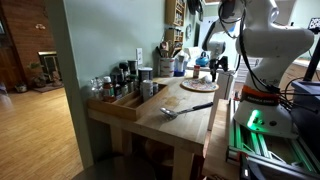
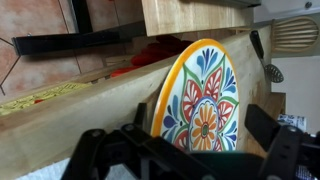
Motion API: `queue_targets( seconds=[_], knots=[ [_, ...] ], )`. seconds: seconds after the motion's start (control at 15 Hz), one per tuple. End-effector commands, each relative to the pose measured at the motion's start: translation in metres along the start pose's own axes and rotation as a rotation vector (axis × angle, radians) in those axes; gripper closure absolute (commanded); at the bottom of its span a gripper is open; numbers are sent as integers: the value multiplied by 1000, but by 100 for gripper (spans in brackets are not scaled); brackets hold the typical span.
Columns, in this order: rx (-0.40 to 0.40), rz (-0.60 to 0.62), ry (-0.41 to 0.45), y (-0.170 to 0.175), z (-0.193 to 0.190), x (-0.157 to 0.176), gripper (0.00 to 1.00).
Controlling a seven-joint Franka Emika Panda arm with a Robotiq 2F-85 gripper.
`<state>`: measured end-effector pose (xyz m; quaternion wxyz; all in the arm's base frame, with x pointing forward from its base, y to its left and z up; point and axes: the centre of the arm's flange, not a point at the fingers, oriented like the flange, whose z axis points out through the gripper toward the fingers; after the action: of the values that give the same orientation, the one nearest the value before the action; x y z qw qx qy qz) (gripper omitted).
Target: Move the yellow tray backwards
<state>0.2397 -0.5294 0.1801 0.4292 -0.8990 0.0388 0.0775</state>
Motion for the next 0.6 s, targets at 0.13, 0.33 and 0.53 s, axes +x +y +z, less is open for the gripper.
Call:
queue_targets(
  seconds=[0.13, 0.33, 0.53],
  knots=[
    [71, 23, 26, 27, 23, -4, 0],
    [122, 21, 38, 34, 28, -12, 0],
    [163, 25, 51, 31, 34, -23, 0]
  ],
)
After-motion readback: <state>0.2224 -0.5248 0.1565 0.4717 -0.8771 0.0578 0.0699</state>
